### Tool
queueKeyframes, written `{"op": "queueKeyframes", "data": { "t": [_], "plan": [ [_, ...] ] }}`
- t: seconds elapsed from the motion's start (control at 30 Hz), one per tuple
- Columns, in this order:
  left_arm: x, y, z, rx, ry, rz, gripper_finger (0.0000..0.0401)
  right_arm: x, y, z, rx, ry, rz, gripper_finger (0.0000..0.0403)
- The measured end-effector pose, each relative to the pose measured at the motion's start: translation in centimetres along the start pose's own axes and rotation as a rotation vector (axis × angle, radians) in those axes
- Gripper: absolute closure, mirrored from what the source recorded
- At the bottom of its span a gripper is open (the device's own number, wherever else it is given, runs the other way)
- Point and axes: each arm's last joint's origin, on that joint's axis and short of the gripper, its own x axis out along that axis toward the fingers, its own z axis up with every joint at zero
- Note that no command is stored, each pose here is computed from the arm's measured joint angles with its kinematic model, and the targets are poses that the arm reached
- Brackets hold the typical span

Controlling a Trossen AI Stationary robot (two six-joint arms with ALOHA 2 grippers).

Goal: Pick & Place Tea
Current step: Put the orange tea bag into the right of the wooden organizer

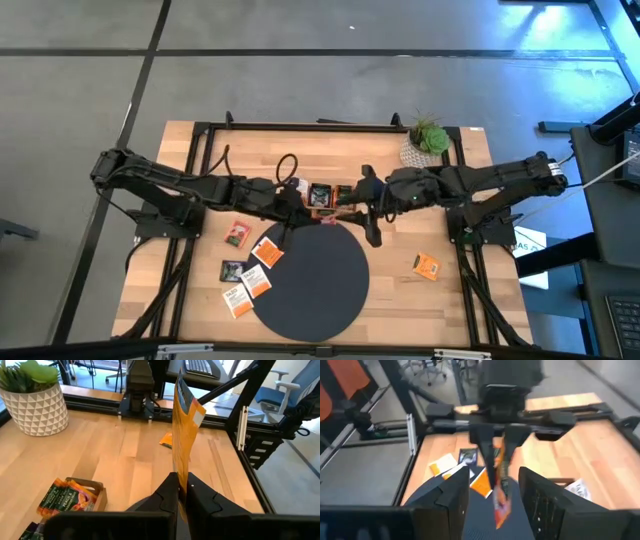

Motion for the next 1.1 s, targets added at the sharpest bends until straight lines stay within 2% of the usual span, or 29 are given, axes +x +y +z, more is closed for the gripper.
{"op": "queueKeyframes", "data": {
  "t": [0.23, 0.37, 0.5, 0.73, 0.87, 1.1],
  "plan": [
    [0.0, 0.4, 0.3, -0.008, -0.019, -0.012, 0.0389, 1.6, -0.1, -0.8, -0.007, 0.052, -0.013, 0.0234],
    [0.0, 0.3, 0.4, -0.007, -0.028, -0.018, 0.0388, 2.0, -0.4, -1.0, 0.045, 0.067, -0.025, 0.0251],
    [0.0, 0.3, 0.4, -0.006, -0.028, -0.018, 0.0388, 2.0, -0.5, -0.9, 0.05, 0.062, -0.026, 0.0293],
    [0.0, 0.3, 0.4, -0.003, -0.027, -0.015, 0.0379, 2.0, -0.5, -0.9, 0.074, 0.065, -0.025, 0.0393],
    [0.0, 0.3, 0.3, -0.003, -0.025, -0.013, 0.0364, 2.0, -0.5, -0.9, 0.124, 0.062, -0.034, 0.0394],
    [-1.1, 0.5, 0.0, -0.021, 0.048, 0.008, 0.033, 1.3, -1.1, -0.6, 0.107, 0.053, -0.047, 0.0397]
  ]
}}
